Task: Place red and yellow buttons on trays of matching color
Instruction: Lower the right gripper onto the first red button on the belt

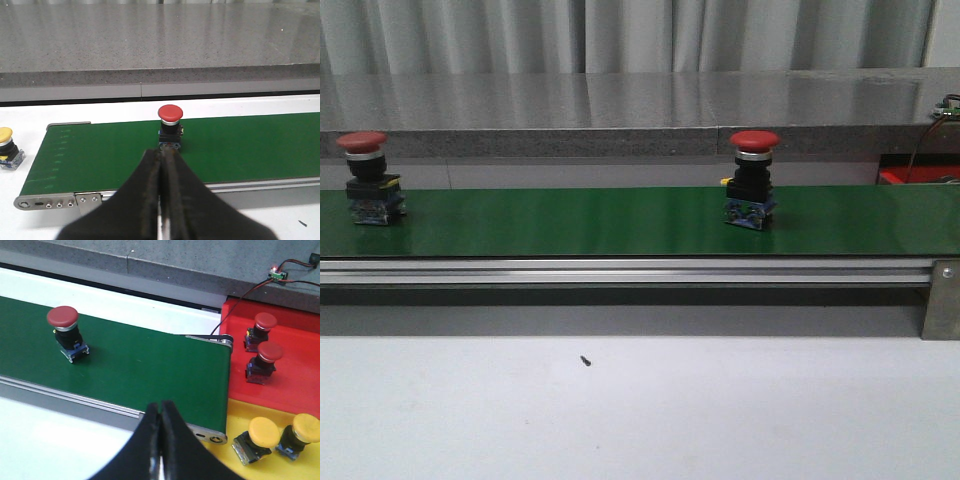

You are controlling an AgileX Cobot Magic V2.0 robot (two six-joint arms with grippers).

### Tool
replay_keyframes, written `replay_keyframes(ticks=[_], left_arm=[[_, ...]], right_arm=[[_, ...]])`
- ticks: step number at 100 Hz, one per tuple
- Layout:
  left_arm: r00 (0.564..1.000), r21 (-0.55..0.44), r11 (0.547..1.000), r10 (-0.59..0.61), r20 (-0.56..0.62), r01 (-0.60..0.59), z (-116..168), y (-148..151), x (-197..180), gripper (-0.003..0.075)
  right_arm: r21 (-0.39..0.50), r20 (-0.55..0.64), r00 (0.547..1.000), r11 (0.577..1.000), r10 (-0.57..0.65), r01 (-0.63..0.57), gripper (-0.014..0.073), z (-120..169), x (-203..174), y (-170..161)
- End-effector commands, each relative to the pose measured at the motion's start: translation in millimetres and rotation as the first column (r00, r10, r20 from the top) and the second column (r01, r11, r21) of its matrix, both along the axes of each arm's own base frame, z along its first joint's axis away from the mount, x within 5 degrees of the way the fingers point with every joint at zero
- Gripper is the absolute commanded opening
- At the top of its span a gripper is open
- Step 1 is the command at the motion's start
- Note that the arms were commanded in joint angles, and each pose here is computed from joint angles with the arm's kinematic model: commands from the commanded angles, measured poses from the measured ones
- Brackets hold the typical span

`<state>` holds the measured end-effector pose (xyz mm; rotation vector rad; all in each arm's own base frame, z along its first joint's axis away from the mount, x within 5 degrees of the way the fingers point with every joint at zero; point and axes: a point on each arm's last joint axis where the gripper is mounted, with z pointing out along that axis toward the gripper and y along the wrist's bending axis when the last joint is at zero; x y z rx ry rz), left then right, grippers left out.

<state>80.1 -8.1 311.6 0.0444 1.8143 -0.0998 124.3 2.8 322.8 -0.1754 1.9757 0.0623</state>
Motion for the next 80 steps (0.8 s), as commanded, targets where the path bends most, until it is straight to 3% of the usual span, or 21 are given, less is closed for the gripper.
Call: replay_keyframes(ticks=[1,10,29,36,80], left_arm=[[0.995,-0.009,1.000,0.003,0.100,-0.002,15,0,1,-0.0020],[0.995,-0.009,1.000,0.003,0.100,-0.002,15,0,1,-0.0020],[0.993,-0.010,1.000,0.005,0.114,-0.004,17,0,1,-0.0019],[0.993,-0.010,1.000,0.005,0.114,-0.004,17,0,1,-0.0020],[0.993,-0.010,1.000,0.005,0.114,-0.004,17,0,1,-0.0020]], right_arm=[[0.034,0.068,0.997,0.999,-0.021,0.019,-0.0061,12,3,-1],[0.042,0.037,0.999,0.999,-0.005,0.003,0.0001,13,7,0],[0.068,-0.064,0.996,0.996,0.065,-0.061,0.0385,22,24,2],[0.084,-0.093,0.992,0.993,0.086,-0.079,0.0464,27,35,2],[0.147,-0.288,0.943,0.981,0.168,-0.130,0.0524,27,123,-11]])
